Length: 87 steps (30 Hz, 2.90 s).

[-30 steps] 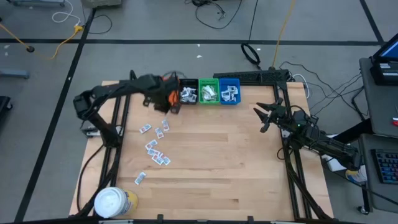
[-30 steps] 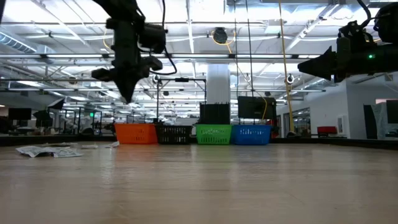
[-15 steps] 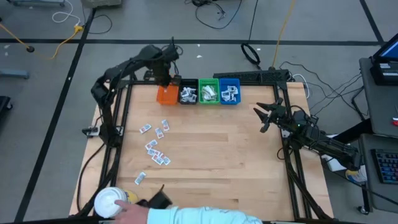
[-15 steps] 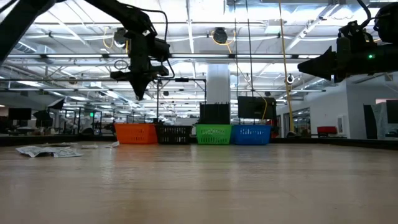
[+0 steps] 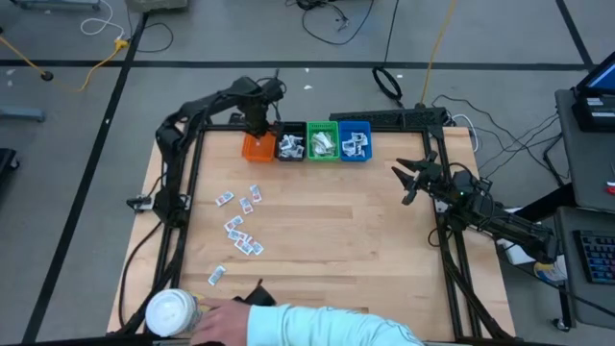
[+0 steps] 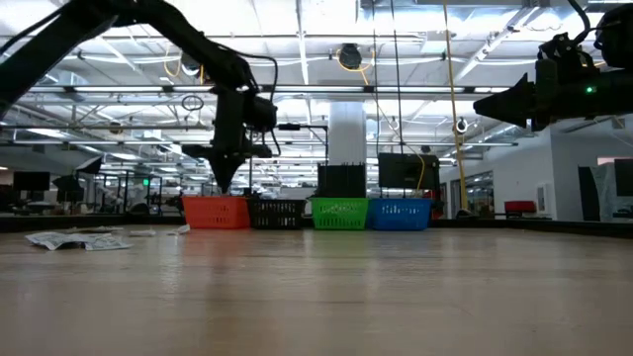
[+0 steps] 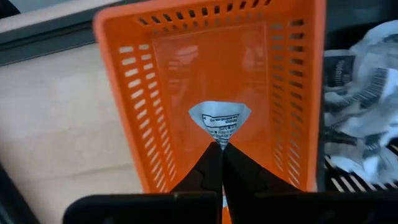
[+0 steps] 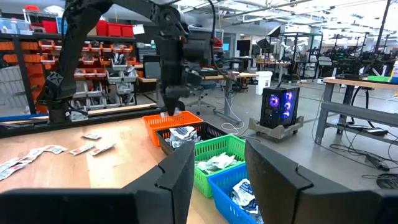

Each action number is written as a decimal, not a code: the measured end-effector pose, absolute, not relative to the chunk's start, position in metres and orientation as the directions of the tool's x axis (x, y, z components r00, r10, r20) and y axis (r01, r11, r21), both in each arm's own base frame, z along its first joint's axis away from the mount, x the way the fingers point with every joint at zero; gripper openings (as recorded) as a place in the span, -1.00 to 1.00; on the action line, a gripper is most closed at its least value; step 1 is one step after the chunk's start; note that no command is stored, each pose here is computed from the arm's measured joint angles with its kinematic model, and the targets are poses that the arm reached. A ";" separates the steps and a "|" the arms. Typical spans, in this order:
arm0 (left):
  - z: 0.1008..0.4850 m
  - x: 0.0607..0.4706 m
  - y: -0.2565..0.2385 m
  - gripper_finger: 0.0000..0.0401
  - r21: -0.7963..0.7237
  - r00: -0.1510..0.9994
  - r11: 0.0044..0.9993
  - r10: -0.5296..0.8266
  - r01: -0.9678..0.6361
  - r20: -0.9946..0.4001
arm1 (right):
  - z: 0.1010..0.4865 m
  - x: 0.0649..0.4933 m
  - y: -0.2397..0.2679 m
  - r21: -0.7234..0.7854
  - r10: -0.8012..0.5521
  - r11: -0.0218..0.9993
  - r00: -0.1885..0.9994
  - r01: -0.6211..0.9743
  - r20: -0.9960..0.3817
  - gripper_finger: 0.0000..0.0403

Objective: Pick & Place First Aid Supplies
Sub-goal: Put the red packet into the orange bin

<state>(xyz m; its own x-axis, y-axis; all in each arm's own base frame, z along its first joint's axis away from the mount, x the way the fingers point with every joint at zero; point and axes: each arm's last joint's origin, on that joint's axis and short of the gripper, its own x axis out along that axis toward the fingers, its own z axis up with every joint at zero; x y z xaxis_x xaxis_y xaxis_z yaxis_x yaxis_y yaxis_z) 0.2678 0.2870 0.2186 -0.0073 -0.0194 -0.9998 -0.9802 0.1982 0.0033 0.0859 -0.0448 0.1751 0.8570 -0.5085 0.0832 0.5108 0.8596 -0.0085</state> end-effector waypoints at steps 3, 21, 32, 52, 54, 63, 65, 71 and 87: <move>0.208 0.270 0.289 -0.99 0.012 -0.017 0.198 -0.022 -0.980 -1.000 | 0.175 0.086 -0.045 -0.008 -0.508 0.860 0.857 0.511 0.083 -0.31; 0.201 0.271 0.290 -0.23 0.017 -0.022 0.188 -0.025 -0.982 -0.999 | 0.175 0.086 -0.045 -0.008 -0.509 0.860 0.857 0.511 0.083 -0.31; 0.225 0.270 0.278 0.01 -0.024 0.020 0.268 -0.015 -0.963 -1.000 | 0.175 0.086 -0.045 -0.008 -0.509 0.859 0.857 0.511 0.083 -0.31; 0.259 0.250 0.190 0.01 -0.189 0.146 0.671 -0.120 -0.717 -0.982 | 0.175 0.086 -0.045 -0.008 -0.509 0.860 0.857 0.511 0.083 -0.31; 0.249 0.239 0.180 0.00 -0.176 0.119 0.672 -0.130 -0.719 -0.984 | 0.175 0.086 -0.045 -0.008 -0.509 0.859 0.857 0.511 0.083 -0.31; 0.238 0.193 0.143 0.01 -0.163 0.086 0.616 -0.153 -0.771 -0.985 | 0.175 0.086 -0.045 -0.008 -0.508 0.860 0.857 0.511 0.083 -0.31; 0.239 0.186 0.138 0.02 -0.165 0.093 0.607 -0.148 -0.777 -0.985 | 0.175 0.086 -0.045 -0.009 -0.509 0.860 0.857 0.511 0.083 -0.31; 0.223 0.174 0.128 -0.02 -0.149 0.056 0.556 -0.180 -0.818 -0.982 | 0.175 0.086 -0.045 -0.008 -0.508 0.860 0.857 0.511 0.083 -0.31; 0.161 0.172 0.111 0.03 -0.088 -0.044 0.524 -0.233 -0.847 -0.971 | 0.175 0.086 -0.045 -0.008 -0.509 0.860 0.857 0.511 0.083 -0.31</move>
